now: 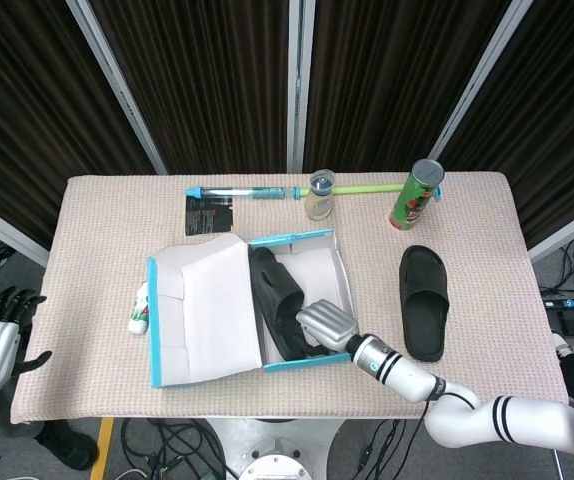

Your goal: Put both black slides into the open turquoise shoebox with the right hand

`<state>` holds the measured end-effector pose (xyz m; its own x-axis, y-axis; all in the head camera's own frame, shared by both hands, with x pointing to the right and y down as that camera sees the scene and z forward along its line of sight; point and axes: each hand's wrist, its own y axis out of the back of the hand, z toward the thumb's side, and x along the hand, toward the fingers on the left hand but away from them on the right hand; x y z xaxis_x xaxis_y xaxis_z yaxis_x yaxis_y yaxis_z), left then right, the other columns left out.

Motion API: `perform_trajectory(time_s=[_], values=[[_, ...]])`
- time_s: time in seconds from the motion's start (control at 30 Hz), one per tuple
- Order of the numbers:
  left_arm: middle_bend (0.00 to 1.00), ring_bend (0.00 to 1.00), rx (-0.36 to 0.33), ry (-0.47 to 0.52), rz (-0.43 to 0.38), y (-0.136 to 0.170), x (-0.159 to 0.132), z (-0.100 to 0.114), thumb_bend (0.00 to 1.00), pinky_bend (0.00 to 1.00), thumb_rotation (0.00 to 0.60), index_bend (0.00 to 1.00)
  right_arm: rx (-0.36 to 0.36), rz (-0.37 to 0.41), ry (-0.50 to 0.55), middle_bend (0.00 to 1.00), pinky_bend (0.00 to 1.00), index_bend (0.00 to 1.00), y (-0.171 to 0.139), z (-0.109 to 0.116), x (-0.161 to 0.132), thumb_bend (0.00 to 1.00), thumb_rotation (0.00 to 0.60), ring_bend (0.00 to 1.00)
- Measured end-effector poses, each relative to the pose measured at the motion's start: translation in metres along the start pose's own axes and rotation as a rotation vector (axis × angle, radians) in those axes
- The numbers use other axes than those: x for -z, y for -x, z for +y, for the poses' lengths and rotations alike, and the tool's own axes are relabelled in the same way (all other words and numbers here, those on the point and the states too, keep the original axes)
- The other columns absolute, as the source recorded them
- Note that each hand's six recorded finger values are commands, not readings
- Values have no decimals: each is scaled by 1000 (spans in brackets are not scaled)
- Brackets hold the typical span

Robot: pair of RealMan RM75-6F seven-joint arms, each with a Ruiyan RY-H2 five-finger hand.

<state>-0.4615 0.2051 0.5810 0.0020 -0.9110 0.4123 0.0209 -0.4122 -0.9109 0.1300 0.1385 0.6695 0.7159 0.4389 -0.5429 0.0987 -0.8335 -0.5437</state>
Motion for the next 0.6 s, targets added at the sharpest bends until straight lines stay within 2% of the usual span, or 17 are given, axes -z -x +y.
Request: perform_trajectory(time_s=[0.07, 0.13, 0.2, 0.3, 0.4, 0.6], values=[[142, 83, -2, 0, -2, 0, 0, 0, 0, 53, 600, 224, 35, 22, 22, 133, 1000, 87, -4, 8, -4, 347, 600, 725], [142, 83, -3, 1, -4, 0, -1, 1, 0, 53, 600, 224, 78, 39, 30, 97, 1000, 25, -10, 19, -5, 325, 600, 716], [142, 83, -5, 2, -6, -1, -1, 1, 0, 53, 600, 224, 119, 40, 20, 84, 1000, 4, -17, 31, -2, 305, 600, 714], [142, 83, -9, 2, -8, 0, -1, 2, 0, 53, 600, 224, 160, 0, -33, 68, 1000, 0, -30, 49, 12, 244, 600, 713], [142, 83, -9, 5, -9, 0, -1, 2, 0, 53, 600, 224, 187, -73, -109, 34, 1000, 0, -39, 64, 30, 223, 600, 706], [142, 82, -4, 6, -15, 0, -2, 0, 0, 53, 600, 224, 209, -318, -291, 3, 1000, 0, -56, 91, 81, 120, 600, 702]])
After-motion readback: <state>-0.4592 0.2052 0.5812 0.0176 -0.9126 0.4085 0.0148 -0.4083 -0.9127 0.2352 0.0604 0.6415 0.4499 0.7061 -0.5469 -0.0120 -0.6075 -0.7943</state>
